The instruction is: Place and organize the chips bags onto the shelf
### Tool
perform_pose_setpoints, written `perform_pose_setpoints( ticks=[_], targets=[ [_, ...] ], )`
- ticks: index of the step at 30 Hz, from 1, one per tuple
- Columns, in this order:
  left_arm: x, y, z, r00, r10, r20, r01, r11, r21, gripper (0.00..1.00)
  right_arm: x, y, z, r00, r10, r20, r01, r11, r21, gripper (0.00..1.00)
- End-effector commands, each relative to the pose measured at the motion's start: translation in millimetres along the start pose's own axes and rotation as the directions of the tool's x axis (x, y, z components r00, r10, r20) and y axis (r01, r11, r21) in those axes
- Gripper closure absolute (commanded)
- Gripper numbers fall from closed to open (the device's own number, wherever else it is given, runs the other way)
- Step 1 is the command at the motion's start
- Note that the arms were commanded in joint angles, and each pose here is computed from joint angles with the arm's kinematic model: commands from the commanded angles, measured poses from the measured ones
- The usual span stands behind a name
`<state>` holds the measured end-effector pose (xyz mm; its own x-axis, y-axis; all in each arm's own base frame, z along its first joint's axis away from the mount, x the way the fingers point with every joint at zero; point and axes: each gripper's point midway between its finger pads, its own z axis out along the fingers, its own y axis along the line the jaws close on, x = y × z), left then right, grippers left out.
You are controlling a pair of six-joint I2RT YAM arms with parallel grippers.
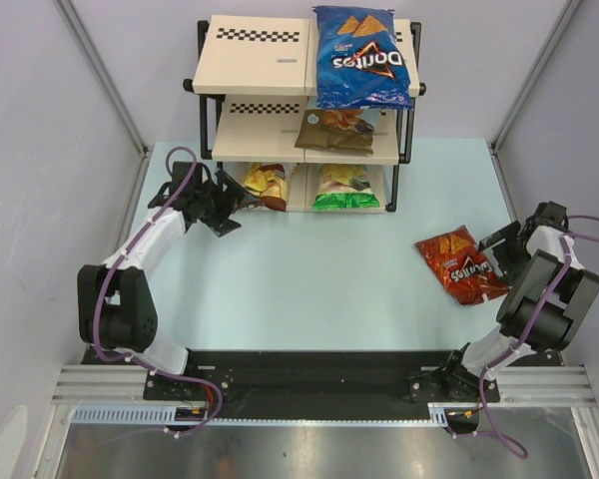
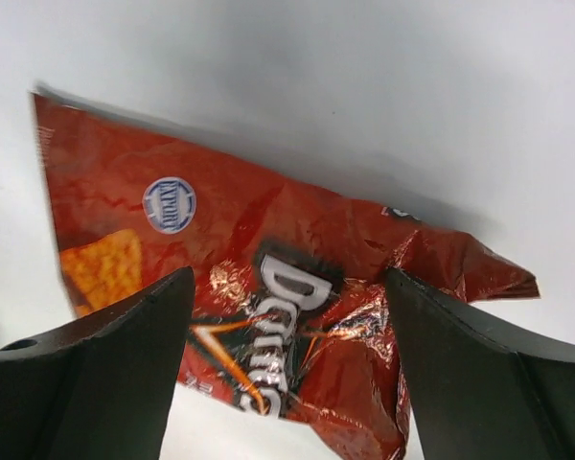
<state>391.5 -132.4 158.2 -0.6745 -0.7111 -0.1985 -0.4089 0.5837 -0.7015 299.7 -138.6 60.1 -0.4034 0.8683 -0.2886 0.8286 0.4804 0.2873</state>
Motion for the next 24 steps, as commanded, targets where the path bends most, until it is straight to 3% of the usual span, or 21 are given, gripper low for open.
perform_pose_setpoints(
  ticks=[1,14,21,24],
  targets=[
    [-9.4,-16.8,-5.1,0.999,0.029,0.014,-0.030,0.996,0.080,0.09,2.0,9.6,11.4,0.997,-0.071,-0.033,0.070,0.997,-0.027,0.14],
    [-12.6,-18.5,-1.3,0.999,0.033,0.020,-0.034,0.996,0.085,0.09,58.9,55.6,-18.6,0.960,-0.243,-0.139,0.216,0.959,-0.182,0.20],
    [-10.4,-17.3,-1.8,1.000,0.026,0.015,-0.028,0.996,0.086,0.10,105.8,102.6,-42.8,0.940,-0.076,-0.334,-0.026,0.956,-0.291,0.26],
    [-9.7,-17.2,-4.7,0.999,0.034,0.018,-0.036,0.996,0.086,0.10,109.5,116.5,-63.2,0.953,-0.069,-0.296,-0.032,0.945,-0.325,0.26]
  ],
)
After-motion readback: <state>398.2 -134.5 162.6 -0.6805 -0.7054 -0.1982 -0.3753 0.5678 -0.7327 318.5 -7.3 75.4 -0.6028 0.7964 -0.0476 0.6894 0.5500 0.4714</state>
